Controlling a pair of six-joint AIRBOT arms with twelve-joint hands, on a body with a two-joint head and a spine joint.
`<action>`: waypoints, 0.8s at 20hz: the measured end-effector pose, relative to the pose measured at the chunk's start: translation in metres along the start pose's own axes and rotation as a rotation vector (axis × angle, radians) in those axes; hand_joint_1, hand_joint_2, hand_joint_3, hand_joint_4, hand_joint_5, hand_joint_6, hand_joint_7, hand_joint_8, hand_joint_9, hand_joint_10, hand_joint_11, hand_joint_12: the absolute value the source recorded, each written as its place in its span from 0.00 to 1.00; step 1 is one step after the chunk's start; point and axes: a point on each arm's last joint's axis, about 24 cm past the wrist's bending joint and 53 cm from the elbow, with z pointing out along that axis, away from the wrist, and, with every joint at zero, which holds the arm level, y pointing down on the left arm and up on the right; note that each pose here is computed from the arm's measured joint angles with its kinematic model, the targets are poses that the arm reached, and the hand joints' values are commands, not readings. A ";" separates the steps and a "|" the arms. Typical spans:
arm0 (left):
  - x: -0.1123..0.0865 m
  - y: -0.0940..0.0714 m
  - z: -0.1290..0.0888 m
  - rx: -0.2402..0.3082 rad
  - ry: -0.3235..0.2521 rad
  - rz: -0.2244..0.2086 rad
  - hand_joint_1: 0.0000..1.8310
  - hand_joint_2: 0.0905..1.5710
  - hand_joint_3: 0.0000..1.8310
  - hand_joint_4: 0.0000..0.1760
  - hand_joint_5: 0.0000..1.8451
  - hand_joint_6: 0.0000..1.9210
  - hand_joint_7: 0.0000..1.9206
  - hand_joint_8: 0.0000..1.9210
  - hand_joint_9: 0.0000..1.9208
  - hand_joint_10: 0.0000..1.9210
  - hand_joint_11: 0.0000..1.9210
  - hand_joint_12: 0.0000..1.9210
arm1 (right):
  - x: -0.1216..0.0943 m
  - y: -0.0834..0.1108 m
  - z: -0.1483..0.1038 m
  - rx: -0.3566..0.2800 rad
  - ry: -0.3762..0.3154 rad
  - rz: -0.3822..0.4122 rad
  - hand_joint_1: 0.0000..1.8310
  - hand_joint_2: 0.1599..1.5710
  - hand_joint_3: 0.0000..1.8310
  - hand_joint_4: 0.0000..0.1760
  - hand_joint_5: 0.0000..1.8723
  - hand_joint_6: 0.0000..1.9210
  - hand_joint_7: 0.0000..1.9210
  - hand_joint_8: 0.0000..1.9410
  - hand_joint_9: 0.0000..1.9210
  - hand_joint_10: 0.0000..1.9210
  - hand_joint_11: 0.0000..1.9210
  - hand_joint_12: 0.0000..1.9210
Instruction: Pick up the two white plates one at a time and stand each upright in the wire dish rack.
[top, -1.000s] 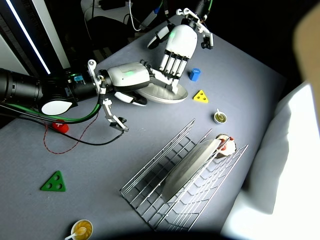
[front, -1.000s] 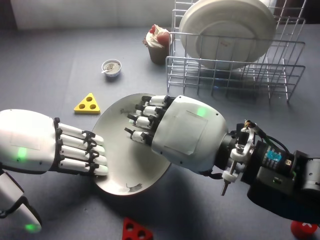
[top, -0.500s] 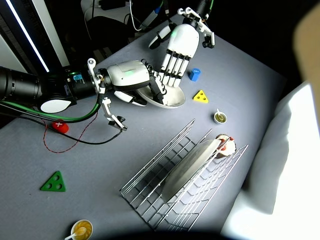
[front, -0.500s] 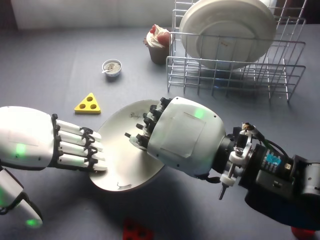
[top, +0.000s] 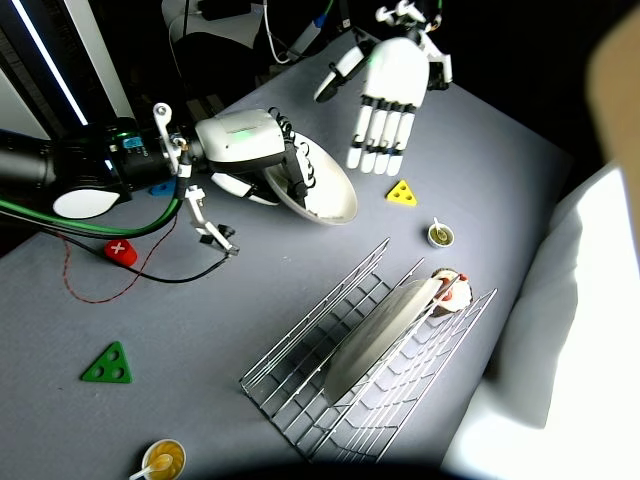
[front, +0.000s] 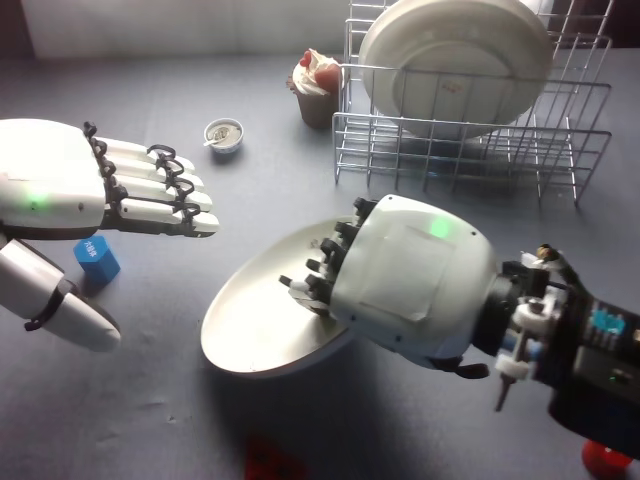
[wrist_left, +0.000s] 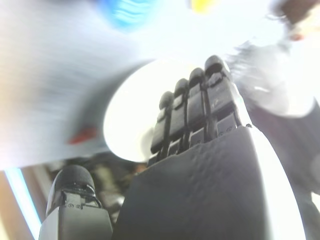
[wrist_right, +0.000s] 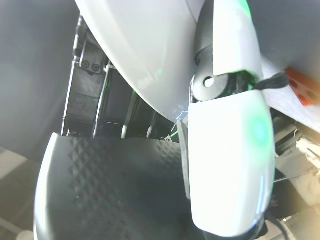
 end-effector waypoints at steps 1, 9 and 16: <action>-0.002 0.000 -0.001 -0.001 -0.004 0.004 0.00 0.60 0.00 0.00 0.04 0.00 0.04 0.00 0.04 0.00 0.04 0.00 | -0.003 0.001 -0.003 0.002 0.013 0.023 0.77 0.61 0.00 0.00 0.53 0.47 0.68 0.13 0.64 0.37 0.73 0.02; -0.011 0.007 -0.007 -0.028 -0.030 -0.007 0.00 0.60 0.00 0.00 0.04 0.00 0.04 0.00 0.03 0.00 0.04 0.00 | -0.080 -0.022 -0.011 0.124 -0.046 0.159 0.76 0.62 0.00 0.00 0.51 0.50 0.65 0.21 0.62 0.40 0.74 0.01; -0.009 0.005 -0.007 -0.017 -0.022 -0.001 0.00 0.60 0.00 0.00 0.03 0.00 0.04 0.00 0.04 0.00 0.05 0.01 | -0.133 -0.068 -0.015 0.287 -0.059 0.406 0.76 0.62 0.00 0.00 0.52 0.49 0.66 0.18 0.63 0.39 0.74 0.01</action>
